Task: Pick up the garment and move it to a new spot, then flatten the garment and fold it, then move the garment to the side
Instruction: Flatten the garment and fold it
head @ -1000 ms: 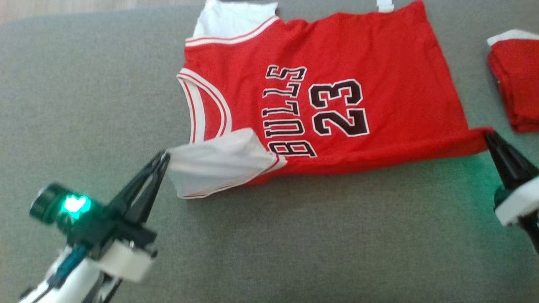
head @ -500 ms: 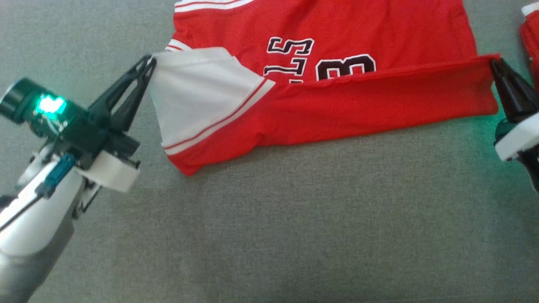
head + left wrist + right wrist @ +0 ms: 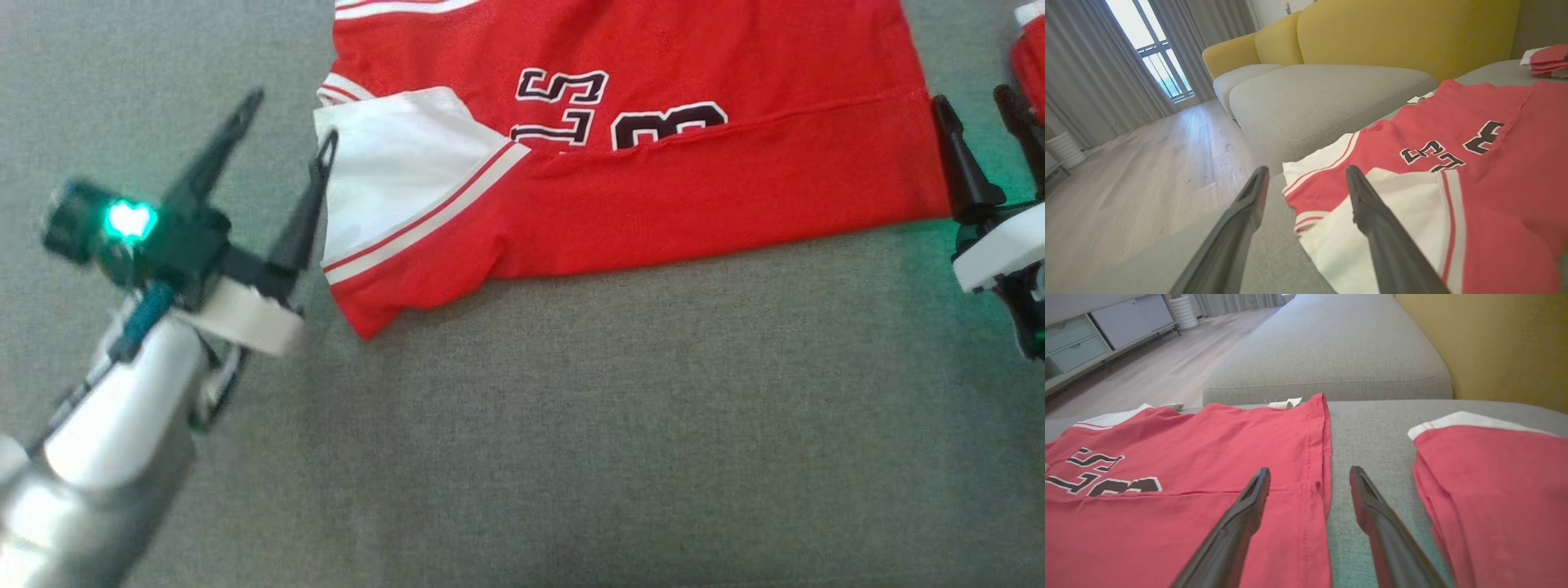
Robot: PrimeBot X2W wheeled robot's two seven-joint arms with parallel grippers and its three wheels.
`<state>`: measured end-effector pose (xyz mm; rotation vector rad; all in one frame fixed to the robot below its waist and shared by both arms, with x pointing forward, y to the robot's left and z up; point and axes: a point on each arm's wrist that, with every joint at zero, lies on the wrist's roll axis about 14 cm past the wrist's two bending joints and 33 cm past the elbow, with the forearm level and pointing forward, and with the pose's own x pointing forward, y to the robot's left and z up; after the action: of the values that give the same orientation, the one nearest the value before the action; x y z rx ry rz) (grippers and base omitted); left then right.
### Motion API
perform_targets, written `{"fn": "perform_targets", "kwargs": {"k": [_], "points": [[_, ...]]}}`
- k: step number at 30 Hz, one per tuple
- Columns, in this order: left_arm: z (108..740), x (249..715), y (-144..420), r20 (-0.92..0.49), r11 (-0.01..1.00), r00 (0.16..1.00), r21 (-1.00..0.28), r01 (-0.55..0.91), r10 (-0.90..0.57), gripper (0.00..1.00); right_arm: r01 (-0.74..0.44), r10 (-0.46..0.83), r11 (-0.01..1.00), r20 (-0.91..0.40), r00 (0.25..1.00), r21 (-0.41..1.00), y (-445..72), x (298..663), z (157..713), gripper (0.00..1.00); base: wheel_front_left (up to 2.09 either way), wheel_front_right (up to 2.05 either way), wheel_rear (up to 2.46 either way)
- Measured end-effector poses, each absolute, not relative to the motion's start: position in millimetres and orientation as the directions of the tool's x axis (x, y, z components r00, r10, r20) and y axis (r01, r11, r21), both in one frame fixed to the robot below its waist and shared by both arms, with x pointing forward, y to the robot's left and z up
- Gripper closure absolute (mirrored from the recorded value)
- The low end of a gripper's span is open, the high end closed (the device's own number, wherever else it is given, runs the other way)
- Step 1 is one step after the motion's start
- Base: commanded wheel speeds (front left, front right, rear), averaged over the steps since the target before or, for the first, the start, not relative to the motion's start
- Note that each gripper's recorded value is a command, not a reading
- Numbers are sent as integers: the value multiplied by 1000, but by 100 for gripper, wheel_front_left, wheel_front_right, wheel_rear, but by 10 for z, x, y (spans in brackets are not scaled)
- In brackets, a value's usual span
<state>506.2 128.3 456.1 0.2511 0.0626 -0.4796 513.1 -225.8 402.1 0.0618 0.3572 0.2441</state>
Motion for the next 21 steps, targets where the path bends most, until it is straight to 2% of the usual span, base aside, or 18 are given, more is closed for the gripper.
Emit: {"fn": "perform_targets", "kwargs": {"k": [6,10,16,21], "points": [[4083,4451,1225,-243,933,903,-26,358,-353,0,-216,242,969,-294,925,116,-2233,5100,4148,0,0,0,0],[3823,4109,1220,-346,956,892,-140,258,-291,0,-198,225,973,-286,931,120,-2287,5047,4169,0,0,0,0],[3719,4032,1234,-411,963,873,-164,212,-263,0,-190,224,972,-288,931,140,-2251,4996,4140,0,0,0,0],[3659,3962,1114,-445,953,844,-188,239,-300,0,-184,218,972,-273,937,144,-2262,5010,4186,0,0,0,0]]}}
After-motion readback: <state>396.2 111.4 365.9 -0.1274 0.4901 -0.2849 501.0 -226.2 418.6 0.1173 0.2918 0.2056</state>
